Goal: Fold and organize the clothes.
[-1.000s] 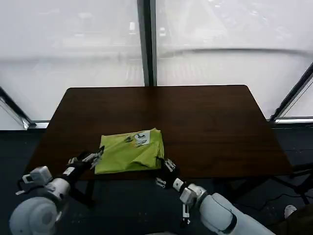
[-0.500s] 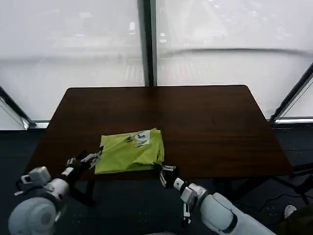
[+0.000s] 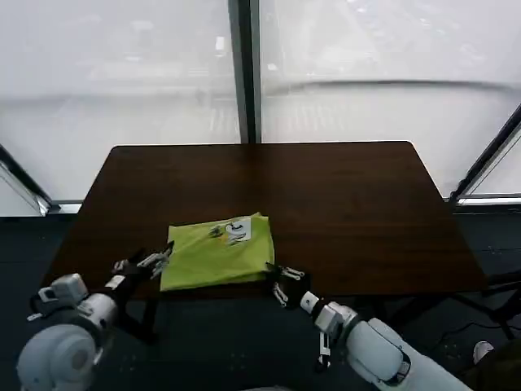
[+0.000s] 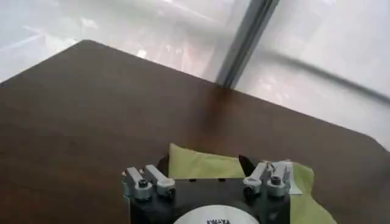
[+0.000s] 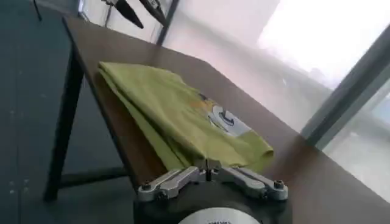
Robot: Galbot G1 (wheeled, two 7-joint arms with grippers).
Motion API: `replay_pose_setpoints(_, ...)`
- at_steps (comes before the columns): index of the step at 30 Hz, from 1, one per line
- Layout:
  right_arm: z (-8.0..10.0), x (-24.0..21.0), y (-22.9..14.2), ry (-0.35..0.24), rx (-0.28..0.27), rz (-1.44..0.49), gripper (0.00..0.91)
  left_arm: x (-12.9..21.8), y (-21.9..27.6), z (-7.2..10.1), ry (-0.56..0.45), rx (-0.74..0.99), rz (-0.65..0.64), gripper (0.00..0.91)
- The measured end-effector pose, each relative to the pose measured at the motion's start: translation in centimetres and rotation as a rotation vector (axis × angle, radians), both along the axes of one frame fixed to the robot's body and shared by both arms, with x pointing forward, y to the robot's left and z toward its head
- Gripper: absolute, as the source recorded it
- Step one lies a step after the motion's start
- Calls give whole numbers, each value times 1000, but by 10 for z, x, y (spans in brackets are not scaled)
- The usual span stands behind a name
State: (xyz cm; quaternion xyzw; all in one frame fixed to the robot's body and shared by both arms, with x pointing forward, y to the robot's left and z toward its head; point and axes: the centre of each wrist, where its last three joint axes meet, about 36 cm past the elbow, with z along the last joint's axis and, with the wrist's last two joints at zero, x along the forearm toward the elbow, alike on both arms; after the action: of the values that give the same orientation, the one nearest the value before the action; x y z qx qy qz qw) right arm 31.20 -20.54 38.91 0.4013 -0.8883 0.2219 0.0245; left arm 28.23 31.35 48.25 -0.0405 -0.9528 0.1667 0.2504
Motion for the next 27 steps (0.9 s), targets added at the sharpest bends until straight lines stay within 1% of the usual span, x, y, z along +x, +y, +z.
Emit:
replay_pose_setpoints(2, -1, -2, -6, -20, 57, -18, 878, 5, 2, -1, 9, 0, -12, 878)
replay_pose_setpoints(6, -9, -14, -20, -62, 218, -85, 878, 14, 11, -2, 27, 8, -44, 878)
replay_pose_setpoints(9, -20, -30, -30, -77, 363, -155, 878, 23, 23, -2, 46, -2, -69, 878)
replay_pose_setpoints(11, -23, -39, -36, -90, 457, -221, 878, 29, 31, -4, 66, -23, -82, 878)
replay_pose_setpoints(13, -24, -47, -41, -95, 535, -299, 878, 35, 40, -6, 86, -49, -94, 878)
replay_pose_setpoints(14, -25, -50, -44, -96, 562, -336, 878, 38, 45, -8, 97, -67, -101, 878)
replay_pose_setpoints(17, -24, -56, -52, -108, 609, -431, 878, 44, 57, -14, 133, -106, -112, 878)
replay_pose_setpoints(19, -23, -57, -57, -120, 621, -467, 878, 48, 67, -18, 157, -132, -113, 878)
replay_pose_setpoints(23, -20, -56, -67, -149, 627, -521, 878, 51, 81, -22, 192, -162, -117, 878)
replay_pose_setpoints(27, -19, -55, -73, -161, 620, -552, 878, 55, 93, -28, 220, -201, -127, 878)
